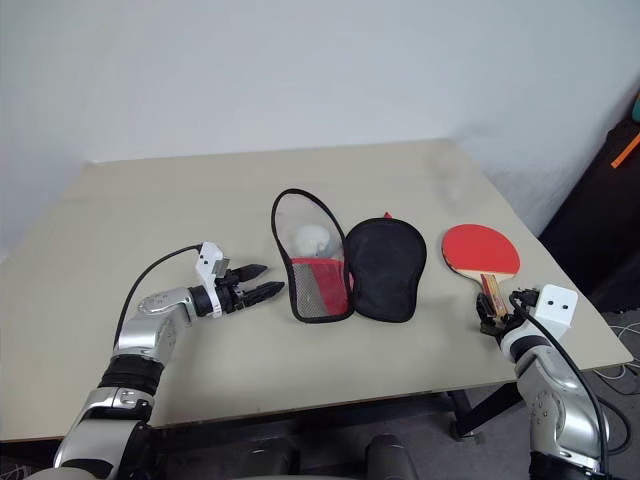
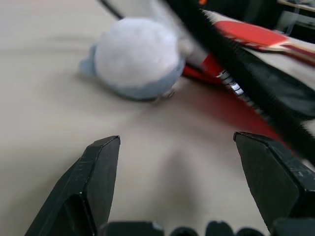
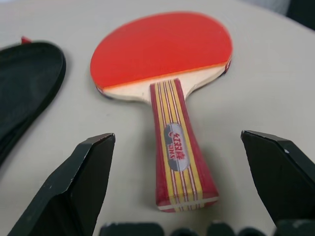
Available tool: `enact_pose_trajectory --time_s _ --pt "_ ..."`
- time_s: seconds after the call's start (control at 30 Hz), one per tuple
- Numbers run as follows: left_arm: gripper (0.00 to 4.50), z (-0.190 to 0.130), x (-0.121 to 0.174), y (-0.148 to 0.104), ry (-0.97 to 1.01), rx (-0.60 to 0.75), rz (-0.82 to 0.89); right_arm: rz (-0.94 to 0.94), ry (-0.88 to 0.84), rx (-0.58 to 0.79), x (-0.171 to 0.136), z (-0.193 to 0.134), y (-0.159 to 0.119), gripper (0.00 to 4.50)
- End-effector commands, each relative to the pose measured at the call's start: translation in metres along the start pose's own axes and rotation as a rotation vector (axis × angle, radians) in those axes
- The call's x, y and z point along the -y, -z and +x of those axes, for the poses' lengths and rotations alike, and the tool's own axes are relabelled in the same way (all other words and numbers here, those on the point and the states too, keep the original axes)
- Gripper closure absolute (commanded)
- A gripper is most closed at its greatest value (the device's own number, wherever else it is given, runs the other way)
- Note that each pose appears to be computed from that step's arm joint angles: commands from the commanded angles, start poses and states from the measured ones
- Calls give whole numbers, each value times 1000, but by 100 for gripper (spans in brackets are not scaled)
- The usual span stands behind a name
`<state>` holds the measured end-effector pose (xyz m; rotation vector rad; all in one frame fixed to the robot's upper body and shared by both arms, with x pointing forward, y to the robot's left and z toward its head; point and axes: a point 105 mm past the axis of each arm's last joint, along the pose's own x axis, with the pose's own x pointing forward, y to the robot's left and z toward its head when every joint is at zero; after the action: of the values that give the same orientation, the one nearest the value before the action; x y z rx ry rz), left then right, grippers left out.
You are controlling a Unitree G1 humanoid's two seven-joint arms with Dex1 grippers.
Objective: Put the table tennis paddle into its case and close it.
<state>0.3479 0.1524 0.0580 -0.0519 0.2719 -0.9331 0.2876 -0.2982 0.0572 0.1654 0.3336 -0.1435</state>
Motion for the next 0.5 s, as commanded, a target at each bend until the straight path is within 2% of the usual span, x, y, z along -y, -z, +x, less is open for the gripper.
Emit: enact_pose_trajectory --time_s 0.03,0.33,0.5 --pt "60 1 3 -18 51 25 49 3 -42 21 -2 6 -18 7" --pt "60 8 12 -19 107 18 78 -7 -11 -76 19 34 -18 7" --pt "60 10 14 -21 123 22 76 -73 -22 -125 16 50 -15 7"
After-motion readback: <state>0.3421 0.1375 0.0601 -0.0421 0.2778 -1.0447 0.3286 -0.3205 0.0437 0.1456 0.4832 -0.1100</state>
